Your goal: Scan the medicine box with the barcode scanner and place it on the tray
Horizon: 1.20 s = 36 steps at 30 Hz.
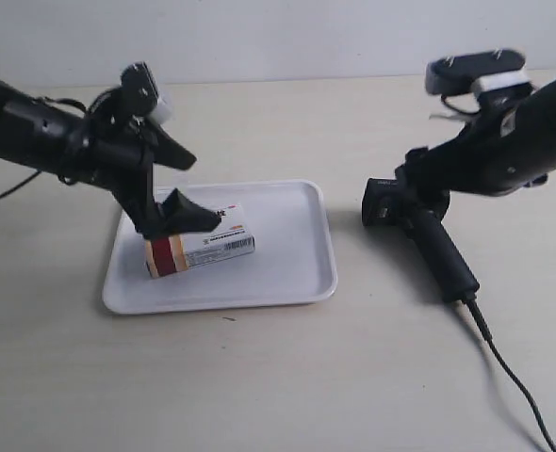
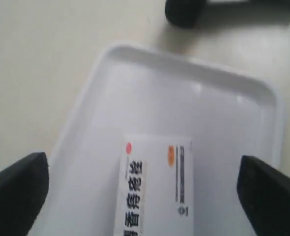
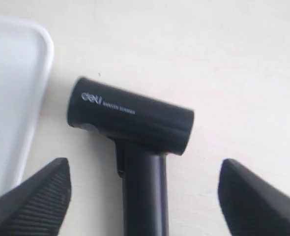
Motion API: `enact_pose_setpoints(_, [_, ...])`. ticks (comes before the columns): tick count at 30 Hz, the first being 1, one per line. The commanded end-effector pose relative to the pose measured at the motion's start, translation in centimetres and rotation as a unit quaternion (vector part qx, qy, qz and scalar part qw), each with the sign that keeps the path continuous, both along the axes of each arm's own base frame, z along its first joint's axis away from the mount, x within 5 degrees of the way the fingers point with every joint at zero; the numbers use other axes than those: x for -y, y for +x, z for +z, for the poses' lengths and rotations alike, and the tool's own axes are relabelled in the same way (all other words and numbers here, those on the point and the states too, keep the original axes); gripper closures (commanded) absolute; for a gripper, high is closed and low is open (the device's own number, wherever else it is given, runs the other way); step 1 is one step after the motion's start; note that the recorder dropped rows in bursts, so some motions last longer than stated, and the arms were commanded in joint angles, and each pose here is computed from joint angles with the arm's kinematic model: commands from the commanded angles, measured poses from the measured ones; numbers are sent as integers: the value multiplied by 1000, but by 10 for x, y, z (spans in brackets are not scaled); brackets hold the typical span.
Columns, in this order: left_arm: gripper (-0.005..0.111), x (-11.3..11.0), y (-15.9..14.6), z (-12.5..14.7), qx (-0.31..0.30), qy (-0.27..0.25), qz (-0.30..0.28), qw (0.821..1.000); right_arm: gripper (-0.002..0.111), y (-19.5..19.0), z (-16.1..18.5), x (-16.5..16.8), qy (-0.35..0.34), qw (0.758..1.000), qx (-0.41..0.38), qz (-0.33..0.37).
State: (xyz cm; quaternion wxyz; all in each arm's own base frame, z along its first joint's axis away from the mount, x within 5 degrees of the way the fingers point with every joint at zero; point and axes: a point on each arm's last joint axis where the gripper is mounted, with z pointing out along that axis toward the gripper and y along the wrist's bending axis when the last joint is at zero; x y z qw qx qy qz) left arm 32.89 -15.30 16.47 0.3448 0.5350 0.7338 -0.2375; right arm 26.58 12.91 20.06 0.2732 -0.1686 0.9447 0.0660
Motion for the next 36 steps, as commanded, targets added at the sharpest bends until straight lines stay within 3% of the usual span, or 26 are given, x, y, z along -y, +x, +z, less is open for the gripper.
enact_pose_setpoints(1, [51, -4, -34, 105, 41, -94, 29, 994, 72, -52, 91, 26, 83, 987, 133, -15])
enact_pose_setpoints(2, [65, -6, -41, 116, 38, -108, 39, 993, 80, -64, 103, 32, 106, 981, 165, -16])
enact_pose_setpoints(3, [96, -9, -56, 138, 46, -132, 48, 989, 97, -86, 114, 42, 135, 969, 207, -17])
enact_pose_setpoints(4, [105, -12, -65, 145, 46, -141, 54, 987, 105, -102, 117, 49, 158, 959, 235, -19])
enact_pose_setpoints(6, [105, -20, -93, 152, 47, -168, 70, 982, 108, -136, 109, 65, 186, 939, 290, -16])
enact_pose_setpoints(8, [105, -34, -124, 135, 54, -215, 133, 966, 108, -169, 76, 82, 216, 918, 334, -18])
enact_pose_setpoints(10, [105, -47, -147, 120, 74, -223, 183, 955, 108, -183, 50, 88, 242, 900, 361, -23])
enact_pose_setpoints(14, [105, -65, -184, 97, 92, -199, 214, 952, 108, -195, 8, 95, 263, 884, 385, -29])
enact_pose_setpoints(26, [105, -82, -228, 81, 146, -210, 230, 939, 108, -196, 8, 96, 263, 881, 391, -28])
enact_pose_setpoints(36, [105, -82, -232, 84, 154, -219, 221, 938, 108, -196, 8, 96, 264, 881, 391, -28])
